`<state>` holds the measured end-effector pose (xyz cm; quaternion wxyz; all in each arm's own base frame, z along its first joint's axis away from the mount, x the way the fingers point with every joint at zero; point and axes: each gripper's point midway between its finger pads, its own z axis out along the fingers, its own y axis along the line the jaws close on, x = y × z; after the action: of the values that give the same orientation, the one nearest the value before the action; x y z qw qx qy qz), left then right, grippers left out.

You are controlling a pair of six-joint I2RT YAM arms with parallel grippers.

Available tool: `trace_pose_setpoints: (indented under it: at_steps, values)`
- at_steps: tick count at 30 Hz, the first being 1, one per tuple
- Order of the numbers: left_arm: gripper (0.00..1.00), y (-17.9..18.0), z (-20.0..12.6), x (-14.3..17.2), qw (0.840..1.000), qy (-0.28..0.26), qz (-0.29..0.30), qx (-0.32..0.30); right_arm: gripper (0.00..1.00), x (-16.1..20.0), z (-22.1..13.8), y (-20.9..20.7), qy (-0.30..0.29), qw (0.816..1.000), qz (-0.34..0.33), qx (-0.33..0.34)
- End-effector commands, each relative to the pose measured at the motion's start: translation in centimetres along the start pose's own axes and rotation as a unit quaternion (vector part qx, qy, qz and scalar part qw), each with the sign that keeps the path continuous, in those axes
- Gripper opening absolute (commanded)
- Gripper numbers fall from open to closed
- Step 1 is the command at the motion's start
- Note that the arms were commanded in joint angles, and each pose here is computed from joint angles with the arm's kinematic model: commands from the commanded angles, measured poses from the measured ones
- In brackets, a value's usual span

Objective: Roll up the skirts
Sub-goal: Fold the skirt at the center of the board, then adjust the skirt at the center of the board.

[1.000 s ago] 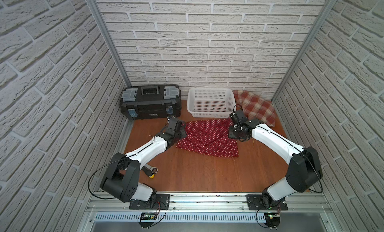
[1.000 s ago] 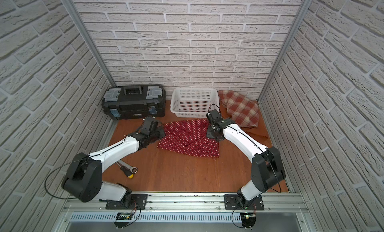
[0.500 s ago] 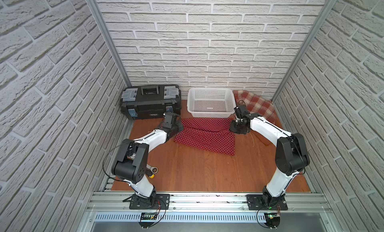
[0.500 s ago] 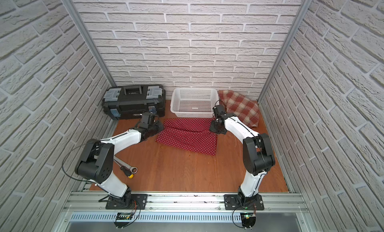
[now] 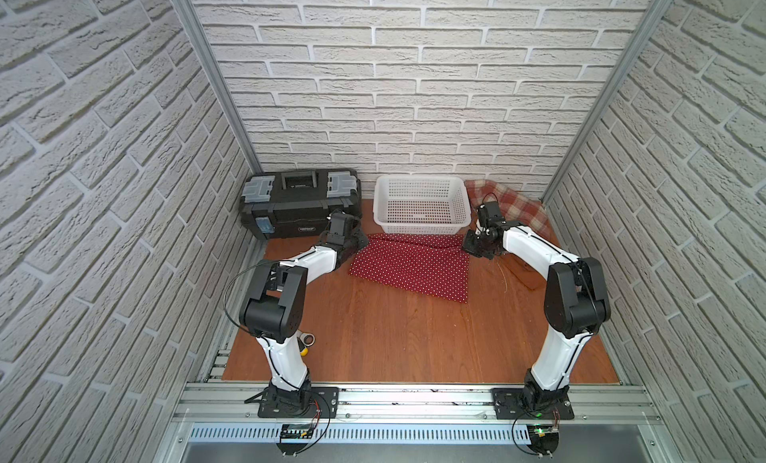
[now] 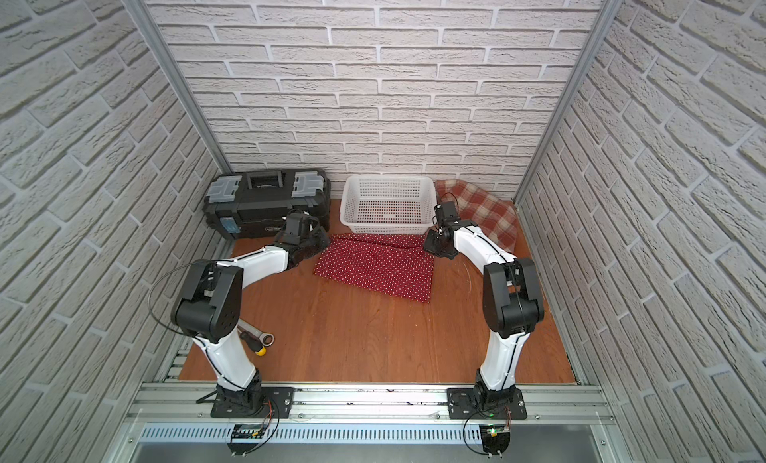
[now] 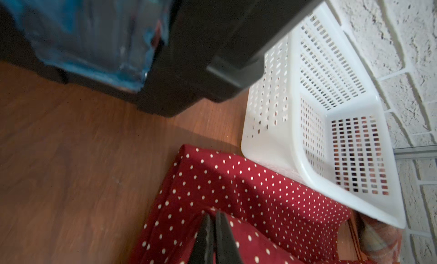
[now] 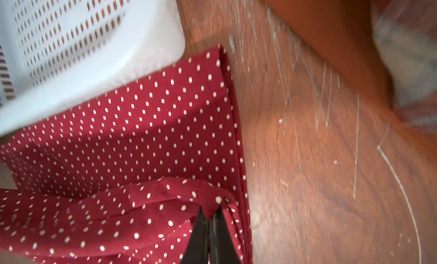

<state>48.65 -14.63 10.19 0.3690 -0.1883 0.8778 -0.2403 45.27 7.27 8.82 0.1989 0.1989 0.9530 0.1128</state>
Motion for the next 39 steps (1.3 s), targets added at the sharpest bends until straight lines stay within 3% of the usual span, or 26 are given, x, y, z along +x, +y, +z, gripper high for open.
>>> trace_pose_setpoints:
  at_steps: [1, 7, 8, 9, 11, 14, 20, 24, 25, 26, 27, 28, 30, 32, 36, 39]
  values:
    - [0.0, -0.8, 1.1, -1.8, 1.0, -0.02, -0.001, 0.02, 0.02, -2.0, 0.6, 0.9, -0.018, 1.0, 0.004, -0.019]
    - [0.0, 0.3, 3.0, -0.9, 1.0, -0.01, -0.009, 0.012, 0.02, -2.7, 2.9, 1.3, -0.005, 1.0, 0.004, -0.024]
    - [0.11, 0.3, 3.3, -0.9, 1.0, -0.009, -0.007, 0.013, 0.05, -2.7, 3.1, 1.3, -0.004, 1.0, 0.005, -0.024]
    - [0.28, 0.2, 3.4, -0.8, 1.0, -0.008, -0.004, 0.013, 0.12, -2.9, 3.1, 1.4, -0.007, 1.0, 0.004, -0.026]
    - [0.49, -0.2, 2.9, -1.2, 1.0, -0.017, -0.002, 0.026, 0.3, -3.2, 2.9, 1.4, -0.016, 0.999, 0.003, -0.027]
    - [0.59, -1.7, 1.4, -1.7, 0.999, -0.024, 0.01, 0.048, 0.37, -3.0, 2.1, 1.2, -0.031, 0.999, -0.001, -0.029]
    - [0.65, -2.8, -1.9, -0.4, 0.998, -0.006, 0.036, 0.051, 0.4, -0.1, -0.6, 1.9, -0.05, 0.998, -0.036, -0.029]
    - [0.63, -0.6, -3.4, 1.3, 0.999, -0.004, 0.031, 0.024, 0.4, 3.6, -1.9, 3.8, -0.052, 0.995, -0.077, -0.03]
    - [0.62, 0.1, -3.5, 2.0, 0.999, 0.002, 0.029, 0.017, 0.37, 4.8, -1.8, 4.9, -0.05, 0.994, -0.094, -0.033]
    - [0.59, 0.5, -3.6, 2.5, 0.999, 0.006, 0.027, 0.016, 0.27, 6.0, -1.7, 6.3, -0.046, 0.992, -0.115, -0.039]
    - [0.53, 1.0, -3.6, 3.1, 1.0, 0.008, 0.023, 0.013, 0.15, 7.1, -1.4, 7.7, -0.038, 0.99, -0.132, -0.044]
    - [0.41, 1.7, -3.5, 3.7, 1.0, 0.012, 0.02, 0.009, 0.05, 8.1, -1.0, 9.3, -0.03, 0.987, -0.15, -0.05]
    - [0.16, 2.7, -3.5, 4.4, 1.0, 0.017, 0.011, -0.002, 0.03, 9.5, 0.2, 11.9, -0.017, 0.983, -0.175, -0.055]
    - [0.0, 3.4, -3.9, 4.4, 1.0, 0.016, 0.0, -0.008, 0.03, 10.5, 1.3, 14.7, -0.011, 0.979, -0.193, -0.066]
    - [0.0, 5.0, -6.1, 3.7, 0.999, 0.002, -0.011, -0.034, 0.03, 12.5, 4.9, 18.2, 0.011, 0.972, -0.223, -0.071]
    - [0.0, 5.9, -8.1, 3.1, 0.999, -0.01, -0.016, -0.05, 0.02, 14.3, 7.2, 18.1, 0.054, 0.971, -0.226, -0.055]
